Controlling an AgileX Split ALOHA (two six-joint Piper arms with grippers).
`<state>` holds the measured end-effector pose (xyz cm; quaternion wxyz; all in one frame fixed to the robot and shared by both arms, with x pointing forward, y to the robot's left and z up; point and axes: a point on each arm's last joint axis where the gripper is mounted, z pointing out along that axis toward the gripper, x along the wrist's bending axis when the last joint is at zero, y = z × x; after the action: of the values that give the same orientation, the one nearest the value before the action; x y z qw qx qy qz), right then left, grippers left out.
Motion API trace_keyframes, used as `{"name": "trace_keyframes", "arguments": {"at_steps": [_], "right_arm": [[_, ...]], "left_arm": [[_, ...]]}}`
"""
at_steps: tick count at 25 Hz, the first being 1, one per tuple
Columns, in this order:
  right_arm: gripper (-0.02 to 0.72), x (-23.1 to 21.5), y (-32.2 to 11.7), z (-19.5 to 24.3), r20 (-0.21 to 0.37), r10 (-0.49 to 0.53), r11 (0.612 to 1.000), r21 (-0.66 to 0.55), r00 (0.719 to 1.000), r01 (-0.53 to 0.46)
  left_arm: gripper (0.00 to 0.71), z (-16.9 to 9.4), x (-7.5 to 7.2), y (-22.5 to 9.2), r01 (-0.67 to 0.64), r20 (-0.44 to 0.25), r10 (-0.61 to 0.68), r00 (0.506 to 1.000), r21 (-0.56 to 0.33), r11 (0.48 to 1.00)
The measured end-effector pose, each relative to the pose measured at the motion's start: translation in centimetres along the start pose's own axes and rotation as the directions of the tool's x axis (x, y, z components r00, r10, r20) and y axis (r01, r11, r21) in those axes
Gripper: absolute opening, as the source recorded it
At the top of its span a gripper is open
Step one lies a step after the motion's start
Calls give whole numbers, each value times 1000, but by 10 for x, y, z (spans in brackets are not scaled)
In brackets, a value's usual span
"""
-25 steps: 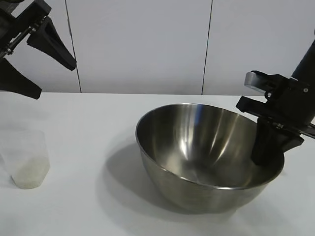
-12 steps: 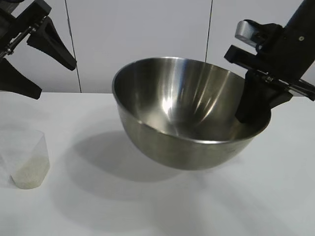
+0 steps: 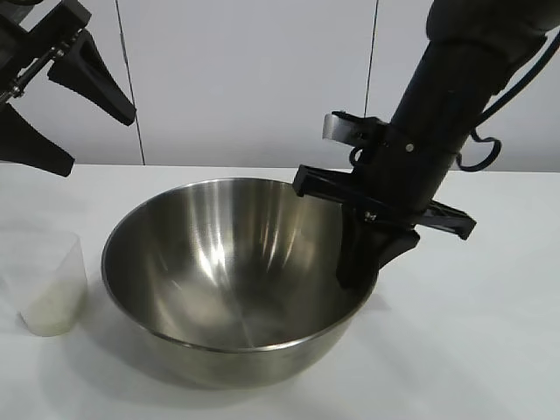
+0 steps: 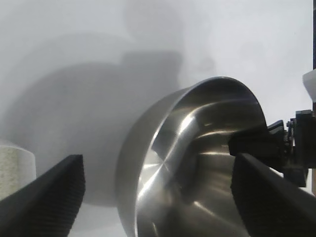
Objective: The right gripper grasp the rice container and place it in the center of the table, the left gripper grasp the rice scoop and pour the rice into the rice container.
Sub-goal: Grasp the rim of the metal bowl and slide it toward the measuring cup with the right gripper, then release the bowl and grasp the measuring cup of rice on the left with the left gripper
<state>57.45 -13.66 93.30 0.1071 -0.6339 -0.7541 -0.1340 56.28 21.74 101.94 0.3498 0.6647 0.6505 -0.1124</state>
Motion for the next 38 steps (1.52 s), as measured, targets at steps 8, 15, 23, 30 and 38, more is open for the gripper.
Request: {"name": "trace_keyframes", "arguments": {"at_steps": [8, 15, 23, 30, 38], "right_arm": [[16, -1, 3, 4, -3, 52, 999, -13, 999, -52], [85, 0, 2, 4, -8, 54, 998, -9, 998, -55], [321, 1, 1, 4, -16, 60, 998, 12, 998, -60], [437, 1, -3, -10, 26, 2, 1000, 8, 1000, -3], [442, -15, -9, -65, 18, 39, 998, -57, 999, -37]], "left_arm": [[588, 0, 0, 0, 2, 0, -2, 1000, -5, 1000], [588, 0, 0, 0, 2, 0, -2, 1000, -5, 1000], [588, 0, 0, 0, 2, 0, -2, 1000, -5, 1000], [588, 0, 0, 0, 2, 0, -2, 1000, -5, 1000], [588, 0, 0, 0, 2, 0, -2, 1000, -5, 1000]]}}
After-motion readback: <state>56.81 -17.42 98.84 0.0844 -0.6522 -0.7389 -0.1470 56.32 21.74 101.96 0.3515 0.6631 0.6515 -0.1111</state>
